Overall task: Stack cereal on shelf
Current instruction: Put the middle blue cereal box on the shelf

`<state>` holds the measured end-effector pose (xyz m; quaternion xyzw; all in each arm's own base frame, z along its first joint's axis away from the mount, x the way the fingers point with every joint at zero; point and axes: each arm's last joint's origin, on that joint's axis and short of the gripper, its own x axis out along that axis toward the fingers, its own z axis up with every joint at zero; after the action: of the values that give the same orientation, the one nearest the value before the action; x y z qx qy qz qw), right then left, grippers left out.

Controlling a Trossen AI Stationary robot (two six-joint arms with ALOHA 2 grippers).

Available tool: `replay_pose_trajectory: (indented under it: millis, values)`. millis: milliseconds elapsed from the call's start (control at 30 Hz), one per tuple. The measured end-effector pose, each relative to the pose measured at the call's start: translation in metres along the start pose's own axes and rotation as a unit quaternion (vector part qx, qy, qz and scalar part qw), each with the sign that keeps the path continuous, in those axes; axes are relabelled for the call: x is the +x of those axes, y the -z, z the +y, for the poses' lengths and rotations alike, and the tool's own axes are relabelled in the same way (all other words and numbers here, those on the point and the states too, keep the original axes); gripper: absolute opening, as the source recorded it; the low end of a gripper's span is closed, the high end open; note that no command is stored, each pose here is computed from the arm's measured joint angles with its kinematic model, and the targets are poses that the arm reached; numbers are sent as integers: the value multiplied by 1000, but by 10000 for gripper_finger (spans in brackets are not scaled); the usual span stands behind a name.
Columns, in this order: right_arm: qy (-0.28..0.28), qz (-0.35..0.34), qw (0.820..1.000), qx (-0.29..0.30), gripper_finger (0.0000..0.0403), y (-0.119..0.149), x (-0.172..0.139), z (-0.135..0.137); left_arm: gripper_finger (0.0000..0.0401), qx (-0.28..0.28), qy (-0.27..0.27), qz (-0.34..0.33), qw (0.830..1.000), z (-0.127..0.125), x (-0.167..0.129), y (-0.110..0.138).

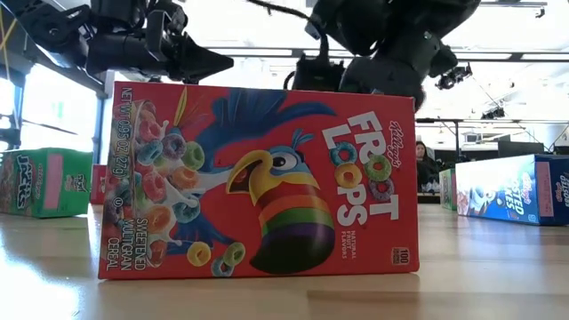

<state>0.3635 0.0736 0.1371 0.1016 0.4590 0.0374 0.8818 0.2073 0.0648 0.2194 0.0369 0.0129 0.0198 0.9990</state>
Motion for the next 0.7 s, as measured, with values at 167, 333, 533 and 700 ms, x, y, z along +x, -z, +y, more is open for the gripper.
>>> replay_pose_trajectory:
  millis: [167, 333, 533, 700]
  values:
    - [28, -20, 999, 38, 54, -13, -27, -17, 0, -1, 1, 3, 1000, -2, 1, 0]
    - [-24, -64, 997, 18, 82, -27, -42, -13, 0, 0, 3, 12, 1000, -5, 1, 2]
    - [-120, -78, 987, -72, 126, -23, -35, 19, 0, 0, 24, 47, 999, -13, 2, 9]
    - [-102, -47, 993, -44, 119, -14, -11, 10, 0, -53, 65, 103, 991, -25, 2, 19]
